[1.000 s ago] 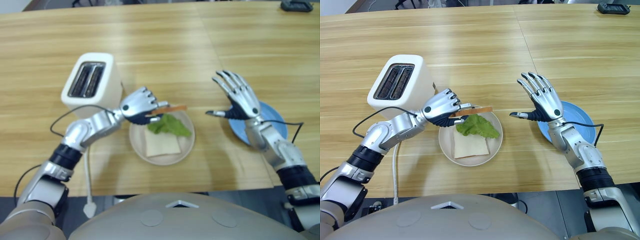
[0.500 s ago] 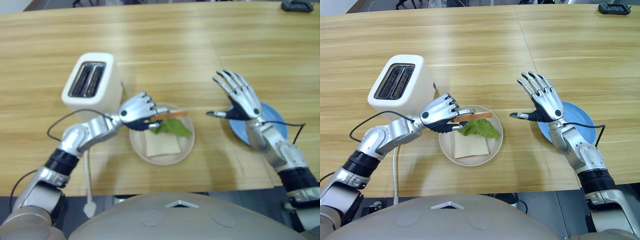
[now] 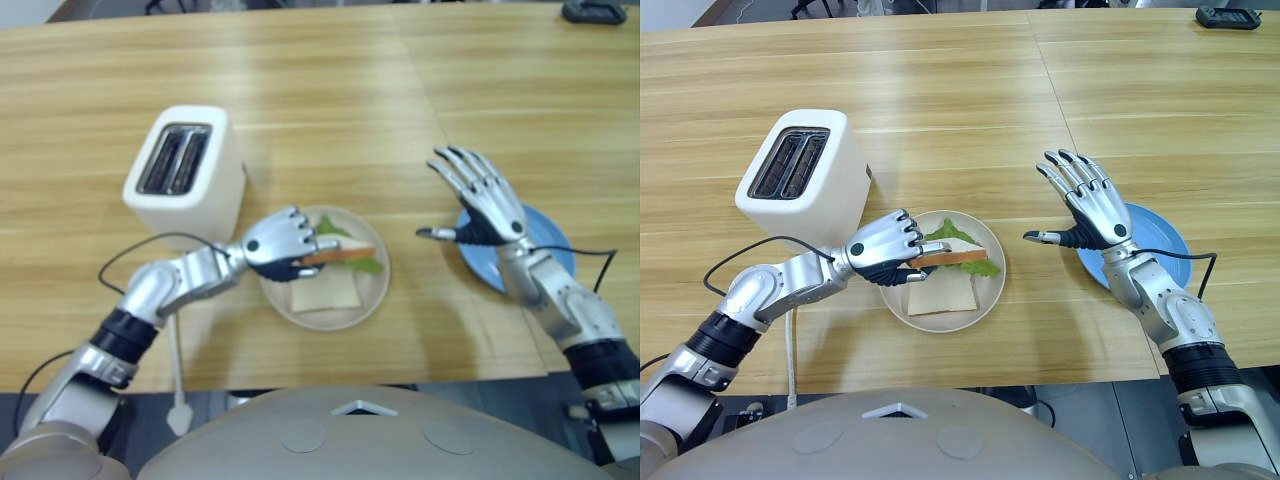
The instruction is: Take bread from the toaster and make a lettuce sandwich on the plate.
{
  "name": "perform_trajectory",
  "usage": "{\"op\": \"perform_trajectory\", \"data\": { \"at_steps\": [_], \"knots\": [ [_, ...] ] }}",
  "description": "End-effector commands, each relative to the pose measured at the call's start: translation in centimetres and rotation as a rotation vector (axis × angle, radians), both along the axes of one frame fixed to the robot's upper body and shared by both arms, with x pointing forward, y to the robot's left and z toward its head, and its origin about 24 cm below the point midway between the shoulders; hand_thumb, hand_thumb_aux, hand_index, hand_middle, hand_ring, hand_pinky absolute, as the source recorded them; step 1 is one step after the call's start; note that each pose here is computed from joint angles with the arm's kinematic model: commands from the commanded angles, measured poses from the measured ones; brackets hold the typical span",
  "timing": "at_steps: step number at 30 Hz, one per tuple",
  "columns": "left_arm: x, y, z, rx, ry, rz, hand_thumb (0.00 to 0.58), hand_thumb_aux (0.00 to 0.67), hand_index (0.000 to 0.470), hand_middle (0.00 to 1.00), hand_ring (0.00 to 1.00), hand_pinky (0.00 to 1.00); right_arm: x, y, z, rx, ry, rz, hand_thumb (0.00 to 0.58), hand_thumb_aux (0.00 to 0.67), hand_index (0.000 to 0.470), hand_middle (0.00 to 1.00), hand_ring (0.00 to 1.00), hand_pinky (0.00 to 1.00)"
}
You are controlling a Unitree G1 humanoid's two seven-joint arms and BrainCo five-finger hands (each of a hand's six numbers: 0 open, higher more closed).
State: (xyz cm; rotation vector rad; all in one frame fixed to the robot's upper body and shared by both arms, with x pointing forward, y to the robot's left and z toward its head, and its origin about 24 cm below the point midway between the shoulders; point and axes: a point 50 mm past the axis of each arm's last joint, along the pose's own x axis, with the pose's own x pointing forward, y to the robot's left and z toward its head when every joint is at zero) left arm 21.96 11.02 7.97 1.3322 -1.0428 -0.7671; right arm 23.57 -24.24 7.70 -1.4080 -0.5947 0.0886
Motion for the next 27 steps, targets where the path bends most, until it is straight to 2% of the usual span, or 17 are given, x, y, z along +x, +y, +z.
{"op": "perform_trajectory", "data": {
  "at_steps": [1,13,14,15,16,17,18,27],
  "knots": [
    [-0.7,0.2,-1.3,0.057,0.053,-0.020,0.580,0.670,0.460,1.00,1.00,1.00,-0.3,-0.2,0.3,0.002,0.003,-0.004,0.000,0.000,0.000,0.00,0.00,0.00],
    [-3.1,0.9,-5.2,0.246,0.252,-0.094,0.580,0.670,0.460,1.00,1.00,1.00,-1.0,-0.2,0.4,-0.006,0.024,0.004,0.000,0.000,0.000,0.00,0.00,0.00],
    [-3.2,1.0,-5.5,0.252,0.269,-0.093,0.580,0.670,0.460,0.87,0.87,0.87,-1.0,-0.2,0.4,-0.007,0.026,0.004,0.000,0.000,0.000,0.00,0.00,0.00],
    [-3.3,1.0,-5.7,0.257,0.282,-0.093,0.580,0.670,0.460,0.84,0.84,0.84,-1.1,-0.2,0.4,-0.007,0.028,0.003,0.000,0.000,0.000,0.00,0.00,0.00],
    [-3.3,1.1,-5.9,0.265,0.292,-0.093,0.482,0.394,0.271,0.64,0.64,0.64,-1.1,-0.2,0.4,-0.008,0.030,0.003,0.000,0.000,0.000,0.00,0.00,0.00],
    [-3.3,1.1,-6.1,0.274,0.300,-0.089,0.482,0.394,0.271,0.64,0.64,0.64,-1.1,-0.2,0.4,-0.009,0.032,0.004,0.000,0.000,0.000,0.00,0.00,0.00],
    [-3.2,1.2,-6.3,0.279,0.309,-0.080,0.000,0.000,0.000,0.00,0.00,0.00,-1.1,-0.2,0.4,-0.010,0.034,0.005,0.000,0.000,0.000,0.00,0.00,0.00],
    [-2.1,1.4,-6.7,0.286,0.331,-0.026,0.000,0.000,0.000,0.00,0.00,0.00,-1.0,-0.2,0.3,-0.018,0.050,0.011,0.000,0.000,0.000,0.00,0.00,0.00]
  ]
}}
